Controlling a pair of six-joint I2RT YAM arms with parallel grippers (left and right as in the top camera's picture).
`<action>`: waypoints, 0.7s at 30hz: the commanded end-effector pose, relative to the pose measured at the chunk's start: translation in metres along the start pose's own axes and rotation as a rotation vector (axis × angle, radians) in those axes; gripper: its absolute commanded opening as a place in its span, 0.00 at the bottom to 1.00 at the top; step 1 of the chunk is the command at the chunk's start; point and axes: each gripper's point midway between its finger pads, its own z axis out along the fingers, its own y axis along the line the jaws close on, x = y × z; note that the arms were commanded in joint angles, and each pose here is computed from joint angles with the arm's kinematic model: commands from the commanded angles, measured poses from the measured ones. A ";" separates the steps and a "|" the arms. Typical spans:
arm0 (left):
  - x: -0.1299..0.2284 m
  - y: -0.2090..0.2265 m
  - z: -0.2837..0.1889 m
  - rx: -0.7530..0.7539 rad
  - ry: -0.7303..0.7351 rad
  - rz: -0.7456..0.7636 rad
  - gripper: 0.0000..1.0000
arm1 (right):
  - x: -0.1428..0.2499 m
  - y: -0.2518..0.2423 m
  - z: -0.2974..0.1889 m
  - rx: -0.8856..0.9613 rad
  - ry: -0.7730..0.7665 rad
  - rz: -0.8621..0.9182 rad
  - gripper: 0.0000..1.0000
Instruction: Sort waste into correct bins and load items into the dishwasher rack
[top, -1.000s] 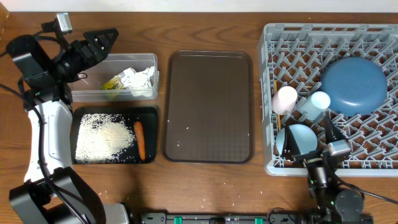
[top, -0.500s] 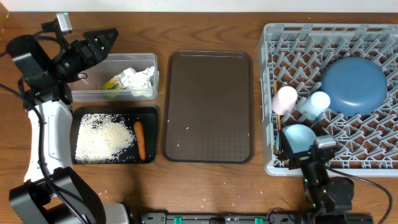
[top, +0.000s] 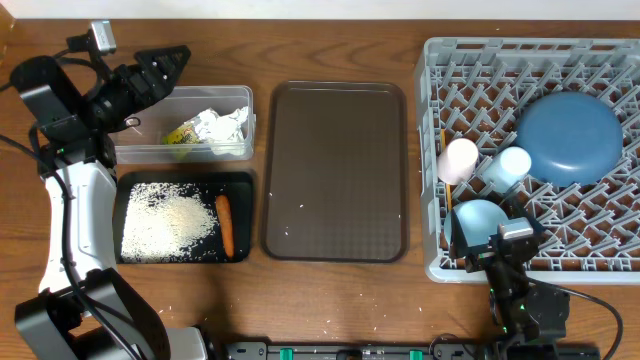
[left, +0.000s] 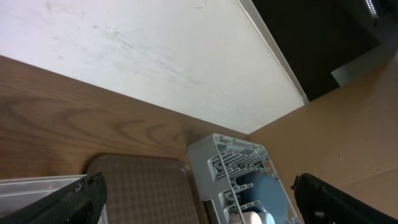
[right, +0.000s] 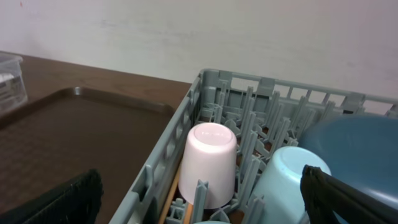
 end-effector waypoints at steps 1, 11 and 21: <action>-0.007 -0.011 -0.004 0.014 -0.010 0.028 0.98 | 0.000 -0.002 0.000 0.015 -0.001 0.075 0.99; -0.007 -0.011 -0.004 0.014 -0.010 0.028 0.98 | 0.000 -0.003 0.000 0.020 0.000 0.079 0.99; -0.007 -0.011 -0.004 0.014 -0.010 0.028 0.98 | 0.001 -0.003 0.000 0.020 0.000 0.079 0.99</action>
